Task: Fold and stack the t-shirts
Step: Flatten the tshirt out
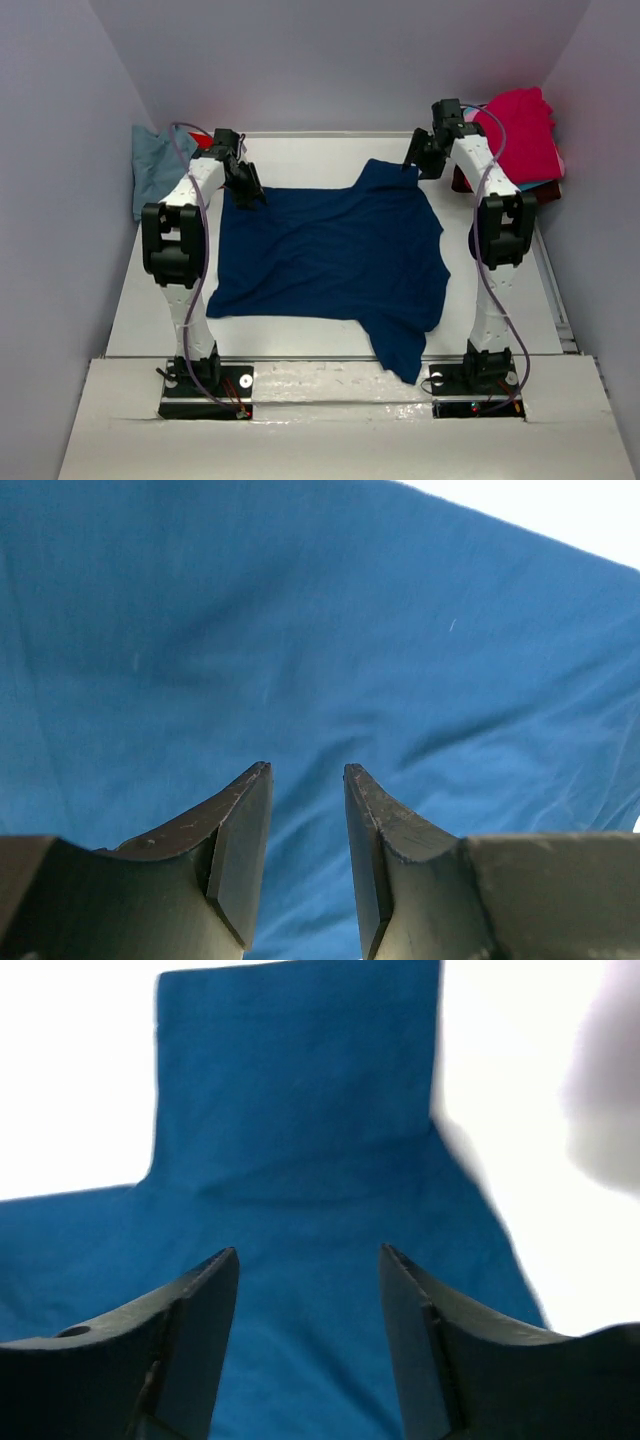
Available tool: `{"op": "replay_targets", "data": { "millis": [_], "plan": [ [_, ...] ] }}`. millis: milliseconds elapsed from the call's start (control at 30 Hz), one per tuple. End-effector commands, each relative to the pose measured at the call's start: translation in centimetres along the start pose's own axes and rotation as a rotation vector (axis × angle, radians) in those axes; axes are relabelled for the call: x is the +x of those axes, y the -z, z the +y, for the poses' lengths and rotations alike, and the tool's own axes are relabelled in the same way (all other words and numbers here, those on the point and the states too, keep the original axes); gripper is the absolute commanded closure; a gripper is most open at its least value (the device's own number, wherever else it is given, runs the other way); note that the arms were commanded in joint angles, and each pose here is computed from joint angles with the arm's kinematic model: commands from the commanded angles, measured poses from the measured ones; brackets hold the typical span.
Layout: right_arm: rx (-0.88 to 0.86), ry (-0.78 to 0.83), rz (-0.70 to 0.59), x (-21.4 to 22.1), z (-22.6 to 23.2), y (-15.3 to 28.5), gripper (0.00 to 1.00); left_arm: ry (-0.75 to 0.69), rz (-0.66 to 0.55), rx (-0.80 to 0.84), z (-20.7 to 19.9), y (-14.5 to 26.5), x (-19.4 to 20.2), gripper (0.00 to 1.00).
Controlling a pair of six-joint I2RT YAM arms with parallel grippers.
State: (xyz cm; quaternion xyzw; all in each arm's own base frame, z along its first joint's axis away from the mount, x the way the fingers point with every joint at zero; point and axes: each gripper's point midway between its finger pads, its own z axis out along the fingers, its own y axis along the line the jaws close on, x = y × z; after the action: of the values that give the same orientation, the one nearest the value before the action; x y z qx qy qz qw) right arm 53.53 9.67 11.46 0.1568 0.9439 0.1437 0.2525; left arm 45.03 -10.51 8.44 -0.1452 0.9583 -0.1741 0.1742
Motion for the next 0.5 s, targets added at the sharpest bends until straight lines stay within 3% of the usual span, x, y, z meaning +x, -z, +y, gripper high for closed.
{"op": "replay_targets", "data": {
  "millis": [0, 333, 467],
  "plan": [
    [0.024, -0.004, 0.082, 3.9, 0.8, 3.7, 0.4, 0.027, -0.049, -0.033, 0.8, 3.3, 1.9, 0.54],
    [0.107, 0.062, 0.38, 18.4, -0.8, 4.2, 0.54, 0.083, -0.009, -0.084, 3.9, 2.6, 7.2, 0.59],
    [0.166, 0.051, 0.412, 20.4, -2.5, 3.5, 0.54, 0.054, -0.01, -0.16, 5.8, 2.1, 6.8, 0.58]
  ]
}}
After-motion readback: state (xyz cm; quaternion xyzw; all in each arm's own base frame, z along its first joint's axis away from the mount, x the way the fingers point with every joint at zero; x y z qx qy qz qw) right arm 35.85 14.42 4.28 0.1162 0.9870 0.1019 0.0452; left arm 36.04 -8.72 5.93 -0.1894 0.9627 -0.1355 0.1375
